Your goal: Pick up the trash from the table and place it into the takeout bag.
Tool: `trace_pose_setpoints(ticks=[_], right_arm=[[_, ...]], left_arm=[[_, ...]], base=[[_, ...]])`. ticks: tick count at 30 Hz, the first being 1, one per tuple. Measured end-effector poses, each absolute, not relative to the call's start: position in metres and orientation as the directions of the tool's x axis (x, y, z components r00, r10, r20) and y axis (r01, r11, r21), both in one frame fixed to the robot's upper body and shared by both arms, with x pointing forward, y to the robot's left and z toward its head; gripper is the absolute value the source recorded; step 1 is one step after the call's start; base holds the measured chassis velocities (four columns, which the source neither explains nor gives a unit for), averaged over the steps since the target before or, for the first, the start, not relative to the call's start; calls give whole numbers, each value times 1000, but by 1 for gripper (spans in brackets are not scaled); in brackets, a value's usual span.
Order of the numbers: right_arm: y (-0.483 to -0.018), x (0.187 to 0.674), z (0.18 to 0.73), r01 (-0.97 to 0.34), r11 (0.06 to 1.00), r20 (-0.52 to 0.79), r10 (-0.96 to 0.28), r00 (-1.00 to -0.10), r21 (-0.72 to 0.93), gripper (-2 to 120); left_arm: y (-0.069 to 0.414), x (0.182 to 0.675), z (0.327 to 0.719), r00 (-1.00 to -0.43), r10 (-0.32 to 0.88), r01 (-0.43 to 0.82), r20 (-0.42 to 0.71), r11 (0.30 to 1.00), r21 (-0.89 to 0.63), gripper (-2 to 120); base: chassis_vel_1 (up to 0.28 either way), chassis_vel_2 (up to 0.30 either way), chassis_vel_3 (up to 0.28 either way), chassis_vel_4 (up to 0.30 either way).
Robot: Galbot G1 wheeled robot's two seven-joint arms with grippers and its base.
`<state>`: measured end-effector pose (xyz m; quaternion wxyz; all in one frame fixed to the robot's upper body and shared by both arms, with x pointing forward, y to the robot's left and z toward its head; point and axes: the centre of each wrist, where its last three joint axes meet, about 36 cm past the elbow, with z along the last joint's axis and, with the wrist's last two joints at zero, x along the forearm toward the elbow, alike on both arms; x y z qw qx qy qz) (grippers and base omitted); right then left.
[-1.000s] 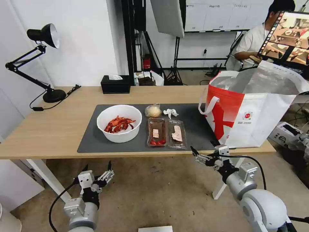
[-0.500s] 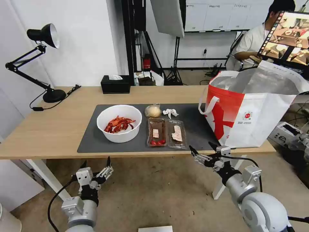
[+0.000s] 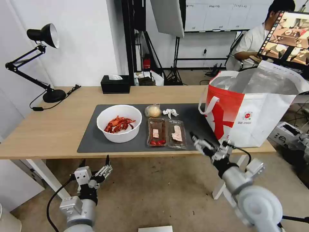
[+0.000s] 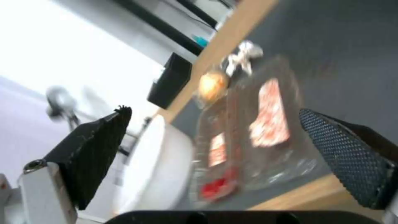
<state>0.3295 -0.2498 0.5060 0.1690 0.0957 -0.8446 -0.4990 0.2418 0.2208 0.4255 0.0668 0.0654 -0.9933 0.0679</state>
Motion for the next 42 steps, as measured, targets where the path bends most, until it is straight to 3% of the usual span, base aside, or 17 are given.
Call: trace_pose_setpoints(ticks=[2,6,25,42], right_arm=[[-251,331,511,86,340,219,-374,-901,937,100],[-248,329,510,149,246,243,-415,-877,958,100],[-211,334,505,209,284,318,-423,-849,936,100],[-178,383,474,253,308,371,-428,-824,917,100]], left_arm=[[220,242,424,-982,-119,-137,145,982,-127,100],[220,242,423,-982,-117,-136,147,982,-128,100],[220,239,423,-978,-102,-133,183,977,-169,100],[224,239,421,-974,-111,-143,196,977,-158,100]], base=[[0,0,0,0],[0,0,0,0],[0,0,0,0],[0,0,0,0]])
